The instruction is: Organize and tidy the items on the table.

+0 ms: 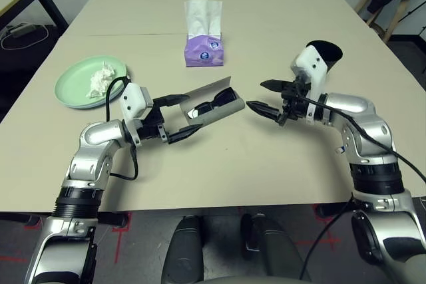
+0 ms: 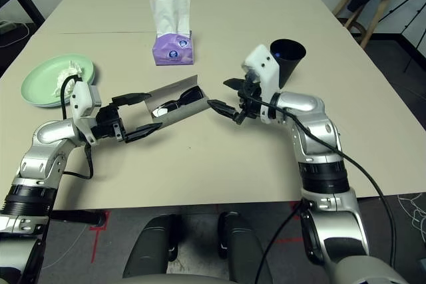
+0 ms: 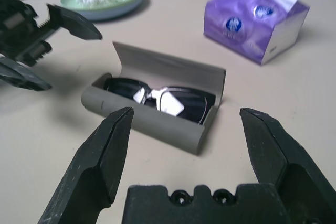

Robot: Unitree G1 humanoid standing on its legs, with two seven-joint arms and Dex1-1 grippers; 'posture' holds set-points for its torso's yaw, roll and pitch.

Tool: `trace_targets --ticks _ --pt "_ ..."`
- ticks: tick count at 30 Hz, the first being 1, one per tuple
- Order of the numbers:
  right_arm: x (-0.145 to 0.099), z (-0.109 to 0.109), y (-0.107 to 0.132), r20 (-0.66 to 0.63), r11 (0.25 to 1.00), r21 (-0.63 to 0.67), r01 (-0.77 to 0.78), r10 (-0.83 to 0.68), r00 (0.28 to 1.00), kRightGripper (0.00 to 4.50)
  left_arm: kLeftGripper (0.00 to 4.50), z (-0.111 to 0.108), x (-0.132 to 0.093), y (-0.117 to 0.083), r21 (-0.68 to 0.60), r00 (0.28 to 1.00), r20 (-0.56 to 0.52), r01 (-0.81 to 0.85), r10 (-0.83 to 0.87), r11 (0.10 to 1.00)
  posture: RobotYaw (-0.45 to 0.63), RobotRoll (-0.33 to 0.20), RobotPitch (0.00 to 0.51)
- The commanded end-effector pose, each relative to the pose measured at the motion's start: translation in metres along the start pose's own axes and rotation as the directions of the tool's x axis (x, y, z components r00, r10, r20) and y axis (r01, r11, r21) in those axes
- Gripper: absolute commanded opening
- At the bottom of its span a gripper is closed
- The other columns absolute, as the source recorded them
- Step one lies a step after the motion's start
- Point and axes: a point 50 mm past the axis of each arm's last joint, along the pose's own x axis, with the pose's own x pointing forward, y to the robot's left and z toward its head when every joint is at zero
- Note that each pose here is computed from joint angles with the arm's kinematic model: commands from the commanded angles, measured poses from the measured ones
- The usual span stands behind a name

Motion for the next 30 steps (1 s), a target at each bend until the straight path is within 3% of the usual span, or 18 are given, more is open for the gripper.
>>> trace_targets --ticks 1,3,8,13,16,26,30 --pt "-0.007 -0.022 -0.001 0.032 1.0 -0.029 0.012 -0.011 0.999 4.45 4.5 -0.004 -0.005 0.006 0.025 0.999 0.012 -0.049 0.049 0.998 0.09 0.0 0.151" --pt "-0.011 -0.028 -0.002 0.066 0.996 -0.078 0.03 -0.025 0.998 4.45 4.5 -0.005 -0.007 0.008 0.023 0.998 0.026 -0.056 0.055 0.998 0.09 0.0 0.156" --pt "-0.028 -0.045 -0.011 0.076 0.999 -0.006 0.032 -0.031 0.997 4.45 4.5 -0.01 -0.012 0.011 0.044 0.997 0.067 -0.043 0.04 0.998 0.09 0.0 0.163" --pt "-0.032 -0.041 -0.014 0.074 0.999 -0.006 0.042 -0.042 0.996 4.45 4.5 -0.02 -0.017 0.016 0.034 0.999 0.036 -0.024 0.023 0.999 0.08 0.0 0.162" --pt "-0.03 -0.035 -0.012 0.087 0.999 -0.011 0.043 -0.042 0.995 4.5 3.88 -0.026 -0.02 0.021 -0.013 0.999 0.029 -0.032 0.032 0.999 0.07 0.0 0.161" --pt "-0.039 -0.045 -0.017 0.059 0.994 -0.082 0.076 -0.072 0.996 4.5 0.05 -0.035 -0.016 0.029 -0.013 0.999 0.01 0.045 -0.045 0.999 0.06 0.0 0.165" --pt "-0.036 -0.045 -0.015 0.073 0.995 -0.07 0.069 -0.064 0.995 4.5 0.02 -0.034 -0.015 0.037 -0.034 1.0 -0.006 0.008 -0.008 0.999 0.06 0.0 0.163"
